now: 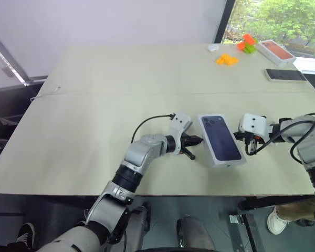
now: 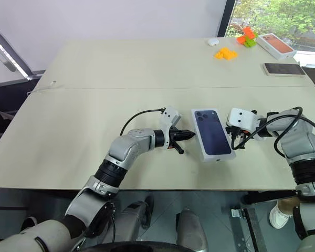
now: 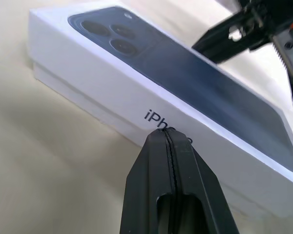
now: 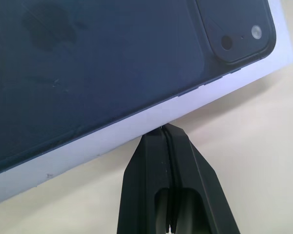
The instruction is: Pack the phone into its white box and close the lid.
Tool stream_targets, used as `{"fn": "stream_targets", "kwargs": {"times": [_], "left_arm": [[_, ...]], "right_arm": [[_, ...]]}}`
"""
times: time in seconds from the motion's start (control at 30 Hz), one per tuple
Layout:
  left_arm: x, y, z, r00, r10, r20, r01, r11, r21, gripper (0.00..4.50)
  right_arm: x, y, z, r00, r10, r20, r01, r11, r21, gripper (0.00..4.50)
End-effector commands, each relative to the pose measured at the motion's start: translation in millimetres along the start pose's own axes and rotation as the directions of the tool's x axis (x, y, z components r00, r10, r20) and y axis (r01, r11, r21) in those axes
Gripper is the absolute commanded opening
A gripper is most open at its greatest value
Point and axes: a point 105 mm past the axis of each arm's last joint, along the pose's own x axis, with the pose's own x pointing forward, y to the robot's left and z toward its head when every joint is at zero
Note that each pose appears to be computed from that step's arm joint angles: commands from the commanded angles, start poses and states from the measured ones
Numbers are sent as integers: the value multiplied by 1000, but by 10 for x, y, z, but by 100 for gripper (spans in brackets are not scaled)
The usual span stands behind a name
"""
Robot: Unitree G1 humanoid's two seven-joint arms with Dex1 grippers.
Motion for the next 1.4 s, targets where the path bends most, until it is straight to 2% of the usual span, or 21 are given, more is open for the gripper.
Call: {"fn": "stream_targets", "kwargs": {"times": [0.03,0.2,0.33,0.5,0.63,0.7,0.77,0.83,0.9,0.97,1.03,1.17,1.4], "left_arm": [[5,-30,61,1000,-12,25,12,1000,16,0],[-15,46,17,1000,10,21,-11,1000,21,0],[-85,50,173,997,10,73,-11,1000,10,0],[-238,56,494,985,3,175,-5,1000,6,0],[-165,31,691,976,-5,219,6,1000,-4,0],[-58,9,688,978,-7,209,4,1000,14,0],[69,-34,627,982,-16,187,13,1000,21,0],[184,-48,512,988,-11,153,3,999,49,0],[277,-45,288,998,-3,71,-1,999,46,0],[311,16,86,999,34,-7,-34,997,68,0],[276,99,5,997,69,-39,-66,995,69,0],[186,176,128,996,84,7,-85,992,89,0],[-79,282,521,983,89,163,-104,991,82,0]], "right_arm": [[-12,-12,101,1000,-2,28,3,999,-33,3],[24,-14,37,1000,-21,6,21,999,-28,3],[-99,-174,56,997,-82,7,82,995,-50,3],[-323,-415,259,984,-153,96,155,988,-13,3],[-325,-383,469,969,-116,217,108,993,51,3],[-268,-294,544,965,-76,253,60,996,70,3],[-183,-194,512,973,-45,225,34,998,56,3],[-87,-92,408,986,-25,167,21,999,27,3],[10,-1,327,989,-21,143,11,998,66,3],[82,116,259,993,0,114,-6,999,52,3],[104,188,243,994,15,106,-19,999,36,3],[62,126,324,991,-7,137,1,999,46,3],[-84,-254,692,941,-146,306,107,984,140,3]]}}
